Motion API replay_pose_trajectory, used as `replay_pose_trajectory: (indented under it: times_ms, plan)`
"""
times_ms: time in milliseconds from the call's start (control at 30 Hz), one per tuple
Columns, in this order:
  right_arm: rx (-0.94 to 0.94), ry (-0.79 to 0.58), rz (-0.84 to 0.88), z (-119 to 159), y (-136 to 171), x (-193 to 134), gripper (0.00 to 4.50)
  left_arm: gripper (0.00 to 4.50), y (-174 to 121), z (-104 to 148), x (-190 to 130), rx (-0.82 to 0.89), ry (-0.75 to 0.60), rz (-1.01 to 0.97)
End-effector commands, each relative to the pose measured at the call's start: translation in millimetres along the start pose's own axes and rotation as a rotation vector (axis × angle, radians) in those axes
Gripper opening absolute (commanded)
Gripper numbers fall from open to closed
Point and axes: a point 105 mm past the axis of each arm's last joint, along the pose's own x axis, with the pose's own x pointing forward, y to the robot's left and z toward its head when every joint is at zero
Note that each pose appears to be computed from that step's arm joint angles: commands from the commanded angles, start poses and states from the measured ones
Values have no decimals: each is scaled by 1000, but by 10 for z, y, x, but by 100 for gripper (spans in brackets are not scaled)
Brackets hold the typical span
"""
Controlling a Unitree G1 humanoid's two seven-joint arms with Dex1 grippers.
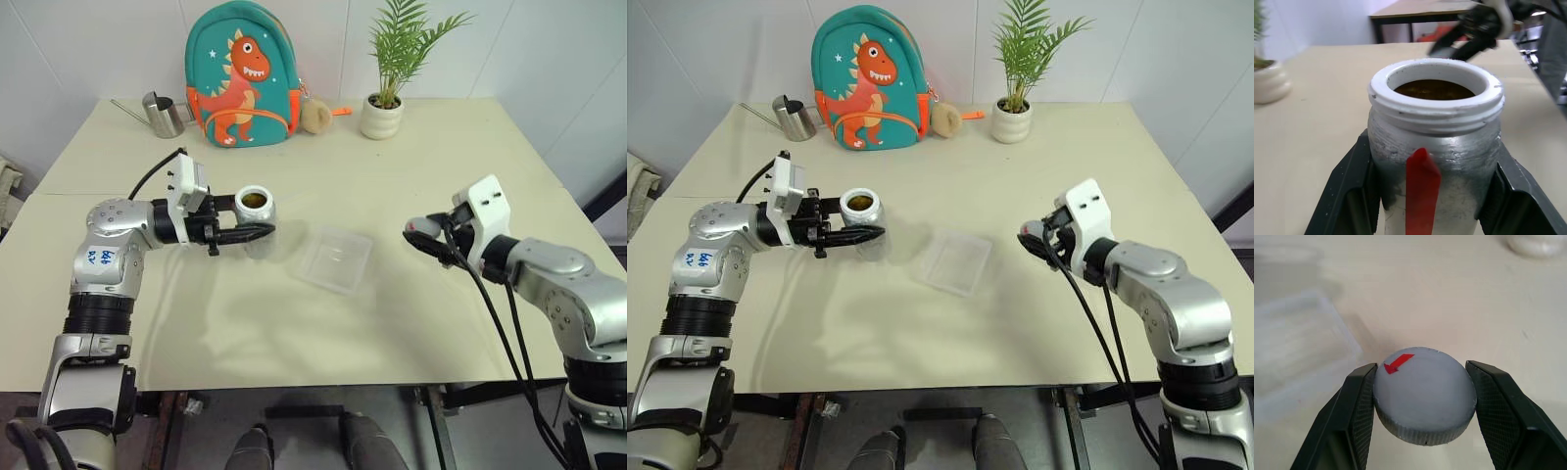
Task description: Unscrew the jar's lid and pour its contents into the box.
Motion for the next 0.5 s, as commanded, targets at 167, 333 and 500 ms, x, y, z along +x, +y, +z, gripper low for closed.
replay_pose_trajectory:
  times_ms: [167,333,500]
  plan:
    - [134,25,-122,-506,-42,12,253,204,305,172,139,156,-34,130]
    - [184,50,-121,-735,26,60,415,204,301,168,269,182,-48,98]
    - [167,6,-124,-692,9,5,448,204,294,182,375,238,-48,71]
